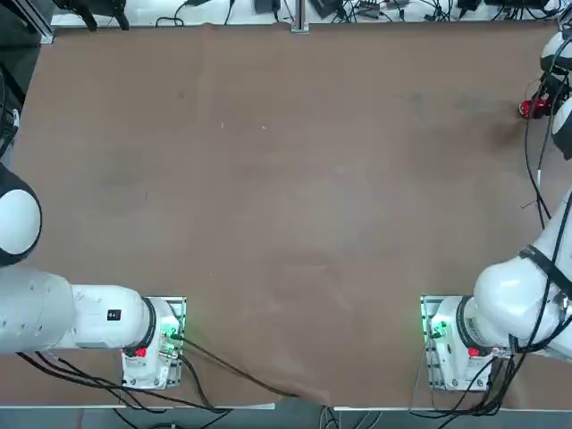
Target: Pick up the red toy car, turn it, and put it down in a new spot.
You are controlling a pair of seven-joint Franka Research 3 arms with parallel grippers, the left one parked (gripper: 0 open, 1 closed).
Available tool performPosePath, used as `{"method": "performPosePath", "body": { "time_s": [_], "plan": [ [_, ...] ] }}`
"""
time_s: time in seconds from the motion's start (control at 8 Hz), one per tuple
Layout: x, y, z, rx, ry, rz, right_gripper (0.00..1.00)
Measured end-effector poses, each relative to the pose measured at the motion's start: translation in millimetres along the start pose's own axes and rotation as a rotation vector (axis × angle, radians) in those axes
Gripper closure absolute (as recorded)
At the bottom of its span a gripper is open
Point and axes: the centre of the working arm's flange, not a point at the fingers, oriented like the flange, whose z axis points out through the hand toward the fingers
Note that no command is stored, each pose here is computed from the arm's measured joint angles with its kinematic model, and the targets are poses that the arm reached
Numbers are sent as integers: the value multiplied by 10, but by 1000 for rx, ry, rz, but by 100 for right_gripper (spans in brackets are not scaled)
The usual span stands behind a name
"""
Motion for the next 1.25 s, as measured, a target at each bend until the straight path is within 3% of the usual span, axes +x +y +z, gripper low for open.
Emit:
{"method": "performPosePath", "body": {
  "time_s": [0.25, 0.38, 0.62, 1.0, 1.25],
  "plan": [
    [10, -8, -3, 11, 7, 1, 48],
    [19, -5, -4, 13, 8, -6, 36],
    [35, -7, -15, 21, 4, -17, 1],
    [53, -74, -154, 30, 2, -38, 0],
    [48, -160, -788, -6, -74, -145, 0]
  ]
}}
